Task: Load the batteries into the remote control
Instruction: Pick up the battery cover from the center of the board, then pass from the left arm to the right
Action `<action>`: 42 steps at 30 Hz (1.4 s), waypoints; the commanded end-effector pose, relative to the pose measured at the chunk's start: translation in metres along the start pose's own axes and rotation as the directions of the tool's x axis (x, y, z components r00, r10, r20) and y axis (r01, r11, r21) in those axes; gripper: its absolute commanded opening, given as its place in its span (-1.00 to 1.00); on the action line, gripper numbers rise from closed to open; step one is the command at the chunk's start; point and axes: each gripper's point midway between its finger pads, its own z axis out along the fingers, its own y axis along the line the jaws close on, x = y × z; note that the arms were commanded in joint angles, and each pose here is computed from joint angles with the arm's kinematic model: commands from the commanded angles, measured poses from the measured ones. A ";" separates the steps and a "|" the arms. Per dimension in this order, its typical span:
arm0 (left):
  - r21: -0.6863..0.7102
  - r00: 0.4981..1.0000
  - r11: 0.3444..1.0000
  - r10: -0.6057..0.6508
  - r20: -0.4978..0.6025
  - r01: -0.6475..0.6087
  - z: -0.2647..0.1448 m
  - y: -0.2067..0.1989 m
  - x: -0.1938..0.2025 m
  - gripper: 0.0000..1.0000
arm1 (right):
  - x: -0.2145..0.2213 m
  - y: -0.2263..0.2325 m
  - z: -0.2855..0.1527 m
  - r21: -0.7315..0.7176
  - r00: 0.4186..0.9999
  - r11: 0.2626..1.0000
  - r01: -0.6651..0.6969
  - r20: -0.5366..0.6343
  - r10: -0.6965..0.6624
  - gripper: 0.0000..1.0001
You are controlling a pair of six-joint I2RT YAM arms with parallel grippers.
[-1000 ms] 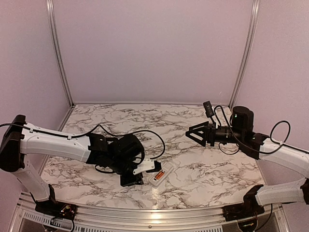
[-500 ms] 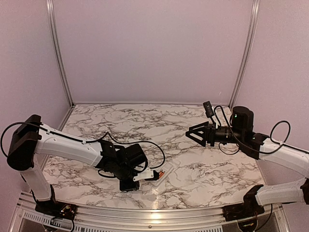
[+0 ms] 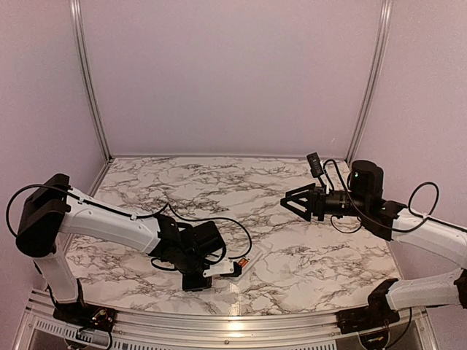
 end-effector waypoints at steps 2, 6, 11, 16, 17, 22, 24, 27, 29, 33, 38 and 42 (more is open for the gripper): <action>0.044 0.999 0.999 0.002 -0.032 -0.001 0.006 -0.010 0.007 -0.93 | -0.011 0.002 0.000 -0.001 1.000 1.000 0.022 0.016 -0.022 0.42; 0.048 1.000 0.999 -0.003 0.010 0.003 -0.007 -0.011 -0.002 -1.00 | -0.010 0.001 0.001 -0.002 1.000 1.000 0.019 0.012 -0.019 0.41; 0.108 0.986 0.994 -0.011 0.166 -0.007 -0.048 -0.022 -0.037 -1.00 | -0.011 0.002 0.002 -0.016 1.000 0.999 0.028 0.012 -0.028 0.41; 0.258 0.913 0.959 -0.002 0.407 -0.113 -0.121 -0.053 -0.083 -1.00 | -0.024 0.028 -0.001 -0.135 0.995 0.987 0.090 0.053 -0.083 0.41; 0.284 0.890 0.948 -0.001 0.455 -0.145 -0.139 -0.060 -0.091 -1.00 | -0.025 0.040 -0.003 -0.192 0.993 0.975 0.111 0.058 -0.102 0.42; 0.380 0.794 0.883 -0.012 0.607 -0.277 -0.205 -0.088 -0.115 -1.00 | -0.033 0.100 -0.012 -0.391 0.967 0.885 0.255 0.109 -0.231 0.44; 0.399 0.758 0.856 -0.013 0.652 -0.328 -0.229 -0.098 -0.119 -1.00 | -0.033 0.128 -0.015 -0.449 0.943 0.829 0.332 0.137 -0.303 0.44; 0.417 0.712 0.820 -0.017 0.702 -0.392 -0.259 -0.109 -0.120 -1.00 | -0.028 0.161 -0.017 -0.510 0.905 0.752 0.418 0.160 -0.395 0.43; 0.420 0.681 0.799 -0.018 0.732 -0.430 -0.277 -0.116 -0.119 -0.99 | -0.024 0.176 -0.019 -0.538 0.890 0.717 0.443 0.172 -0.422 0.41; 0.417 0.619 0.772 -0.038 0.785 -0.481 -0.306 -0.125 -0.119 -0.98 | -0.016 0.201 -0.019 -0.609 0.879 0.653 0.450 0.175 -0.443 0.28; 0.405 0.553 0.752 -0.066 0.831 -0.520 -0.329 -0.132 -0.118 -0.96 | -0.006 0.223 -0.009 -0.660 0.859 0.593 0.462 0.166 -0.484 0.17; 0.412 0.539 0.739 -0.079 0.839 -0.533 -0.335 -0.136 -0.116 -0.94 | -0.001 0.240 -0.002 -0.681 0.845 0.559 0.473 0.170 -0.507 0.12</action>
